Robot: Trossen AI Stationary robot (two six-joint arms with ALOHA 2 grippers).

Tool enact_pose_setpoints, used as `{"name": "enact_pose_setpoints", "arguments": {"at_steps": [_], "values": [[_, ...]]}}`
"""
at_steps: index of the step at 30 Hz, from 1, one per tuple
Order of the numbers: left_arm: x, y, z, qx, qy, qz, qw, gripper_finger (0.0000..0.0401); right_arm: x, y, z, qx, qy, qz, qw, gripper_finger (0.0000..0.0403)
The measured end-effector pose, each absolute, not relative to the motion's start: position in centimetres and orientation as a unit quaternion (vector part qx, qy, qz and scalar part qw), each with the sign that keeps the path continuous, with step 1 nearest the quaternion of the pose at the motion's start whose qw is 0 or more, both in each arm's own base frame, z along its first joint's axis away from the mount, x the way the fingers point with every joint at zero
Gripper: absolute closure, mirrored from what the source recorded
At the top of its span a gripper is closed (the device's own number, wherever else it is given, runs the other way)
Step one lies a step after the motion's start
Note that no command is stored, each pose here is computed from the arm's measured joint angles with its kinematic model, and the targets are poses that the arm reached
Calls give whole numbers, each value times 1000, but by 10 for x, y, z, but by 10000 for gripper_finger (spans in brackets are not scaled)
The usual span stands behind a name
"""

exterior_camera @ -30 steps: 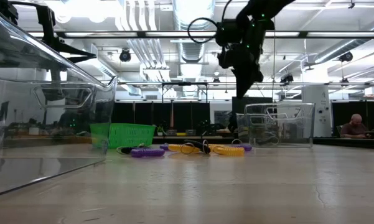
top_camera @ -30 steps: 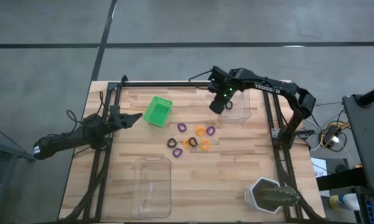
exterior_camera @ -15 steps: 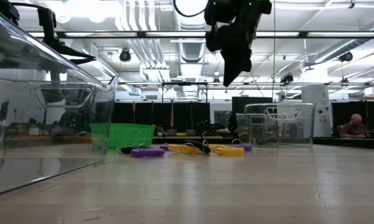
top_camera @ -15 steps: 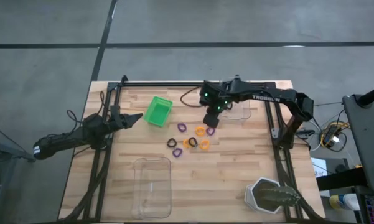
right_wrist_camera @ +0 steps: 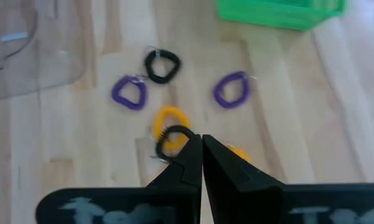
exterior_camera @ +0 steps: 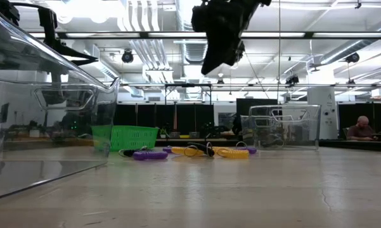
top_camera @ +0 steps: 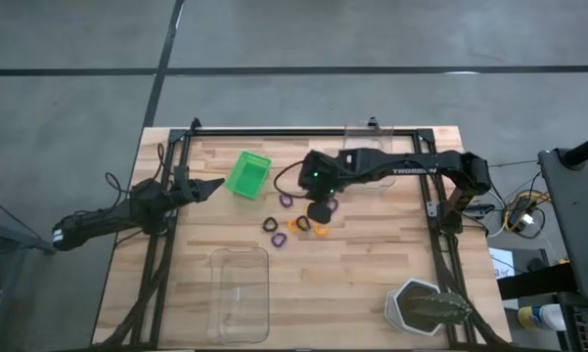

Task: Sort spring keychains
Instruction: Put the right black spring keychain into the top transparent bin

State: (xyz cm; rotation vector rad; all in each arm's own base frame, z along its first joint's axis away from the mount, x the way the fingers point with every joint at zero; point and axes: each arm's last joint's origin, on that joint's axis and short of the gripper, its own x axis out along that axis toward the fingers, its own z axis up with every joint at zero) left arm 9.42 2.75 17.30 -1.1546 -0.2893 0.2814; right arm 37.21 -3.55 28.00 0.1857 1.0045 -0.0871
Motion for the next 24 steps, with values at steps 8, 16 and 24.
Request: {"name": "enact_pose_setpoints", "arguments": {"at_steps": [8, 16, 24], "values": [[94, 28, 173, -542, -135, 133, 819, 401, 385, -18, 259, 90, 500, -16, 861, 394], [95, 28, 172, -542, -133, 134, 819, 401, 400, -12, 233, 121, 515, 11, 849, 352], [95, 28, 172, -542, -132, 134, 819, 401, 409, -4, 203, 117, 547, 17, 829, 247]]}}
